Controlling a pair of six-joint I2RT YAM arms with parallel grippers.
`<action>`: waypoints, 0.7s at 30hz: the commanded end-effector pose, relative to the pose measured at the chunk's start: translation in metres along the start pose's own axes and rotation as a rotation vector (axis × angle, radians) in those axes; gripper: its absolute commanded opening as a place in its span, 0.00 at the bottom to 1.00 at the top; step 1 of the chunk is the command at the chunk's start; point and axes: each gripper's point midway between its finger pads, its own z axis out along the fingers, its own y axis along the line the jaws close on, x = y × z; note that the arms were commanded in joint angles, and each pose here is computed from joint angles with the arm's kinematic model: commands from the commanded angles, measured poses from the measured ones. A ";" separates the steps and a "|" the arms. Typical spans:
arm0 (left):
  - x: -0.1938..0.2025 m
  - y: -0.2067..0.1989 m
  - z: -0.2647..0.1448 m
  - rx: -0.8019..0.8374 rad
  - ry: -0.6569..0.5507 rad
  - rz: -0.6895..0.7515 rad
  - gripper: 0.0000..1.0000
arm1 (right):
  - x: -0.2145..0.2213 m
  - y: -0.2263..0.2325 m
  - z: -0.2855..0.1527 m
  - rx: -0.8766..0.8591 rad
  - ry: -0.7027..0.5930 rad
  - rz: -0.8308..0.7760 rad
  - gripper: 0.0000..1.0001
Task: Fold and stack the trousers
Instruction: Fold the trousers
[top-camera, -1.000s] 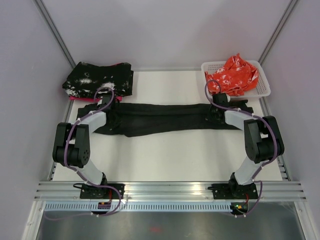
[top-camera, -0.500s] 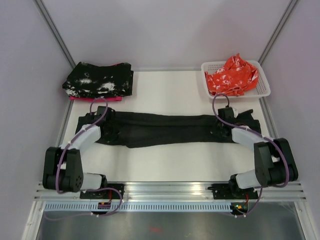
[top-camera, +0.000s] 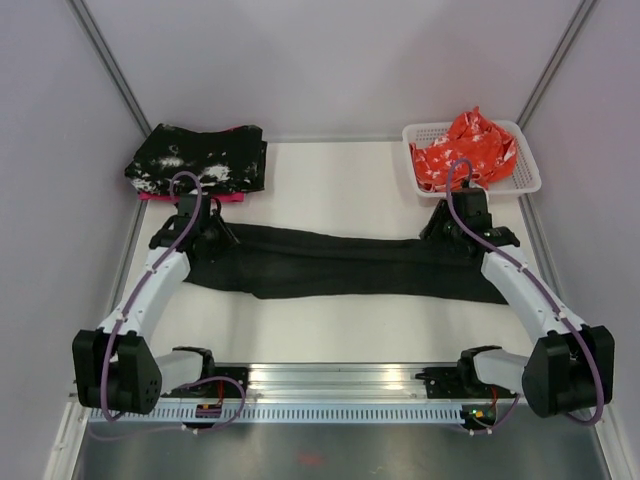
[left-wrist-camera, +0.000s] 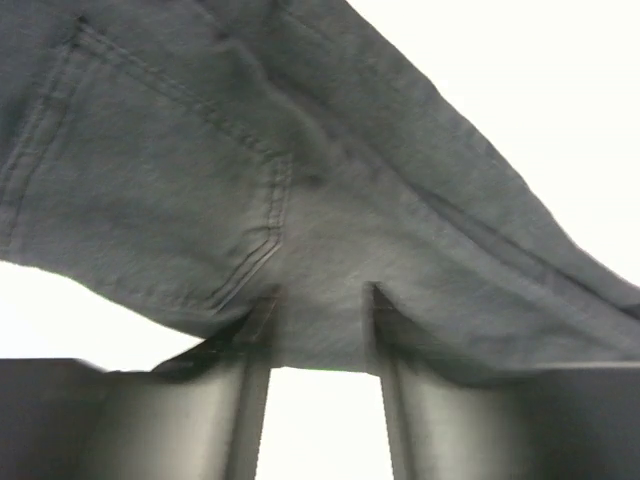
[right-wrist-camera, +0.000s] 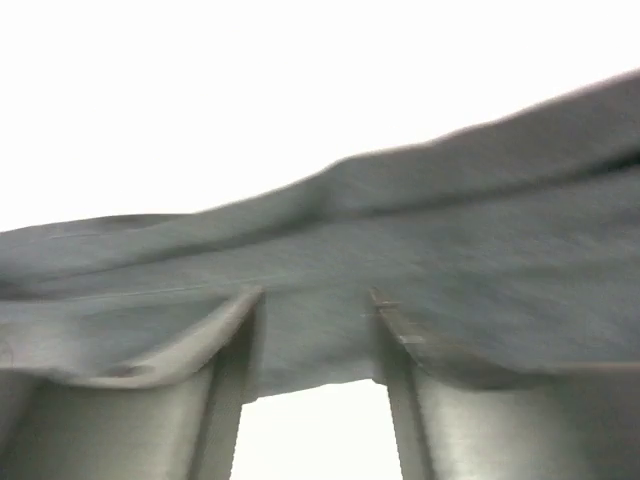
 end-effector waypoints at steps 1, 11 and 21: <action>-0.004 -0.028 0.012 0.081 0.015 -0.049 0.53 | -0.007 0.033 0.002 -0.108 0.001 0.052 0.62; 0.003 -0.054 0.043 0.030 -0.069 -0.378 0.89 | 0.040 0.081 0.048 -0.177 0.076 0.564 0.65; 0.020 -0.049 0.087 -0.134 -0.051 -0.427 0.64 | 0.041 0.077 0.078 -0.066 0.056 0.555 0.67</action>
